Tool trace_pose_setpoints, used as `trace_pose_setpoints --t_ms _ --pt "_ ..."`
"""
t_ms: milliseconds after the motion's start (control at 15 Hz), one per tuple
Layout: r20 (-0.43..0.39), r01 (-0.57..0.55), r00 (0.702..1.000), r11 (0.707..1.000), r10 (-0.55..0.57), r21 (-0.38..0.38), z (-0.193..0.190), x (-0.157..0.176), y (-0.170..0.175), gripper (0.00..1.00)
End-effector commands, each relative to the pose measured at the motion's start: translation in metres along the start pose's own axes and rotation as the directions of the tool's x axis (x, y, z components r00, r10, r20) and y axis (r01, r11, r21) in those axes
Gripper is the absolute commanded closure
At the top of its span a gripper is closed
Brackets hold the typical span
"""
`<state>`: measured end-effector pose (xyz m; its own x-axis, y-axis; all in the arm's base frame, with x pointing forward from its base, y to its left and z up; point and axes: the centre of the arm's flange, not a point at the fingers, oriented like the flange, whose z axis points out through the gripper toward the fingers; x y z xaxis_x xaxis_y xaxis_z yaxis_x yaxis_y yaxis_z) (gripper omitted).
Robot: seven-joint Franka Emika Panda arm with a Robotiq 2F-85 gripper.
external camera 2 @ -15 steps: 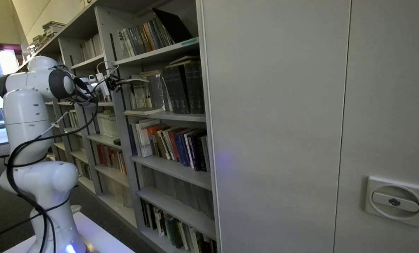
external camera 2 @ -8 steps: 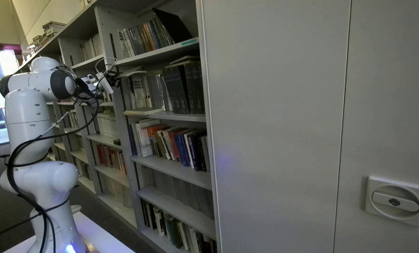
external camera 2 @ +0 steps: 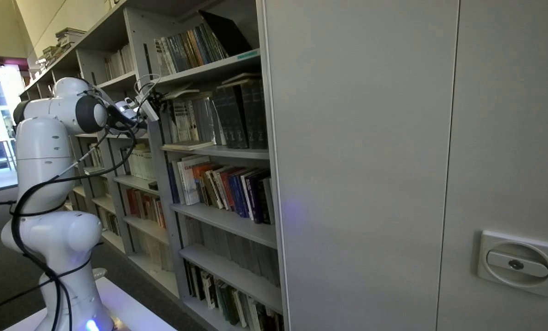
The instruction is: Pick up the book and arrange it on the shelf with the other books
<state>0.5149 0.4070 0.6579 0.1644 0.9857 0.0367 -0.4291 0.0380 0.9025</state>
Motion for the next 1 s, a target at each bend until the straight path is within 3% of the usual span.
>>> trace_pose_setpoints --t_ms 0,333,933 --pt "0.007 -0.003 1.000 1.000 0.003 -0.010 0.042 0.000 0.015 0.97" --pt "-0.016 -0.022 1.000 1.000 0.022 0.005 0.061 0.002 0.028 0.97" --pt "-0.039 0.000 0.999 0.993 0.005 0.115 0.068 0.004 0.050 0.97"
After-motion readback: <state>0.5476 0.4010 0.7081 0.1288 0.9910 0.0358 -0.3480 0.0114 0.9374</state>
